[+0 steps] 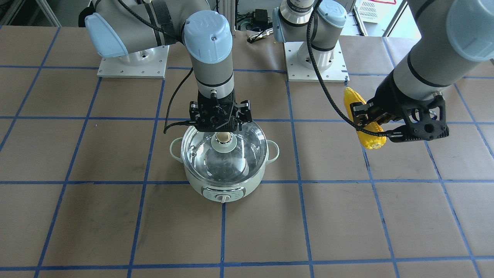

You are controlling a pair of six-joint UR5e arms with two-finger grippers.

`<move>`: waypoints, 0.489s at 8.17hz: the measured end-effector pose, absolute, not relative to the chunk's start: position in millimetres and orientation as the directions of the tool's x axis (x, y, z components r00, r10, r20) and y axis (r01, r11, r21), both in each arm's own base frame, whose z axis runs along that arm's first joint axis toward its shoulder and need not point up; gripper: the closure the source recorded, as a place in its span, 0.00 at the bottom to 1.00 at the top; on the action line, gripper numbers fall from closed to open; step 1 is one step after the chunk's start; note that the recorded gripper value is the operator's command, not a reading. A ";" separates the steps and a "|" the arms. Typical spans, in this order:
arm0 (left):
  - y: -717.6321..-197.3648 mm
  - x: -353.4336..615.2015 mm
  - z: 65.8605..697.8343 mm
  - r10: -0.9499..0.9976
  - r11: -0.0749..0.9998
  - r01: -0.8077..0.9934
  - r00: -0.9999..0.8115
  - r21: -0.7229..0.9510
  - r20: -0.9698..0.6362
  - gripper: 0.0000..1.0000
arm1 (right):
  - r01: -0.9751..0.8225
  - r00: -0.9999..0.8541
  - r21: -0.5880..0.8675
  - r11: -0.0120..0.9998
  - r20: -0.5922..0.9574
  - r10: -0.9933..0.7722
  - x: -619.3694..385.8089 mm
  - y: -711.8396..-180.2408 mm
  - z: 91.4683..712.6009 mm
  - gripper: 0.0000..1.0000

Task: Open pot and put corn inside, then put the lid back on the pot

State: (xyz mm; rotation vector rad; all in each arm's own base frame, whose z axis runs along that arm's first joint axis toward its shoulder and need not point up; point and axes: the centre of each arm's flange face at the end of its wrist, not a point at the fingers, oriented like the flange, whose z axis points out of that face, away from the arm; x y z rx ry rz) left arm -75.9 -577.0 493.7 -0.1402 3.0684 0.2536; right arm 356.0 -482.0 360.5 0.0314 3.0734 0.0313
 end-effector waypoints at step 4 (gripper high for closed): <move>-571.7 -97.2 501.4 0.021 0.990 0.008 -0.995 0.140 -0.093 1.00 | 0.068 -0.996 -0.015 0.998 -0.063 0.067 357.6 -491.1 352.5 0.14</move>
